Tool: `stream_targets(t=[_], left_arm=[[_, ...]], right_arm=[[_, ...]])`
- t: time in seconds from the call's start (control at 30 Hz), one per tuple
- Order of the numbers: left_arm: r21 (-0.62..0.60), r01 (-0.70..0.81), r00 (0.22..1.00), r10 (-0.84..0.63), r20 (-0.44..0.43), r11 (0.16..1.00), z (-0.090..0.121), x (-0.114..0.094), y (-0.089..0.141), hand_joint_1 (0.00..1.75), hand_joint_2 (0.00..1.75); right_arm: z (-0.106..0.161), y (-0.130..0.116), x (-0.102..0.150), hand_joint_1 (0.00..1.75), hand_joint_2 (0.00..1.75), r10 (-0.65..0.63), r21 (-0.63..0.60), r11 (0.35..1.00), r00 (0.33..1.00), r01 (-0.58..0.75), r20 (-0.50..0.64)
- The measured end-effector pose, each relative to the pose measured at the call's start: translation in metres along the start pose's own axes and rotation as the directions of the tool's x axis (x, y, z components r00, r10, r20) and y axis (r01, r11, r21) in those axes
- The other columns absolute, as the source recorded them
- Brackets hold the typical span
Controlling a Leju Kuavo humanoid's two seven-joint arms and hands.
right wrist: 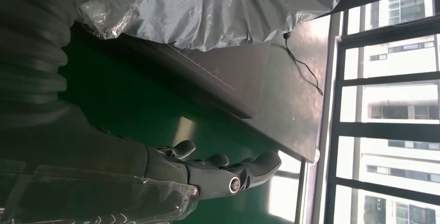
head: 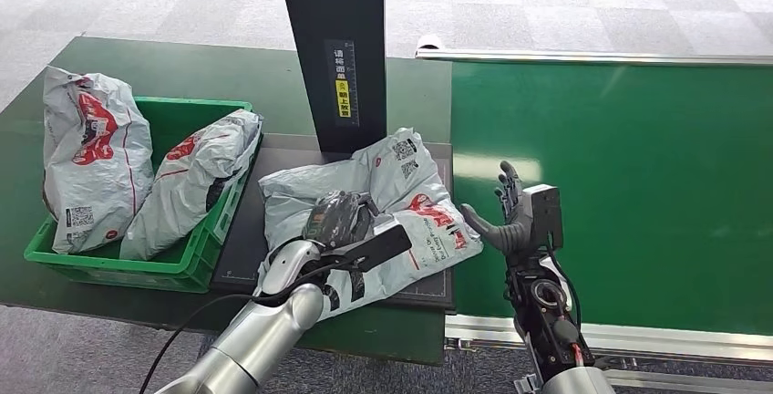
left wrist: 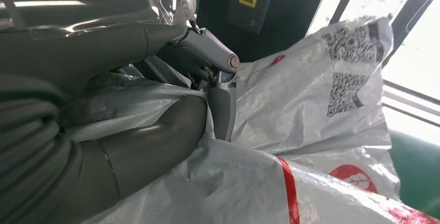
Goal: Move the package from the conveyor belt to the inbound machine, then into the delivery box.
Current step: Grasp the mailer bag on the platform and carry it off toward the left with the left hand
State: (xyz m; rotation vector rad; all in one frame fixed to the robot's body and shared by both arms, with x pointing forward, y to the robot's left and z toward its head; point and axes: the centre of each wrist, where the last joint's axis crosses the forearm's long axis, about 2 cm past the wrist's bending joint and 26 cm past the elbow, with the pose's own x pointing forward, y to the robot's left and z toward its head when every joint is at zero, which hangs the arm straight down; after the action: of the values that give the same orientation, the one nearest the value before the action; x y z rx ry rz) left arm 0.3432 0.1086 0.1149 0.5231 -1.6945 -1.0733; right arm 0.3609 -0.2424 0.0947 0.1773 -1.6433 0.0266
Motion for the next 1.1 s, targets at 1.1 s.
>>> stream_targets(t=[1.1], left_arm=[[0.919,-0.015,0.934,-0.321,0.154,0.394,0.057,-0.011,0.153,1.75,1.75]], right_arm=[[0.009,-0.008,-0.009,0.00,1.75,-0.001,-0.016,1.000,1.000,0.001,-0.001]])
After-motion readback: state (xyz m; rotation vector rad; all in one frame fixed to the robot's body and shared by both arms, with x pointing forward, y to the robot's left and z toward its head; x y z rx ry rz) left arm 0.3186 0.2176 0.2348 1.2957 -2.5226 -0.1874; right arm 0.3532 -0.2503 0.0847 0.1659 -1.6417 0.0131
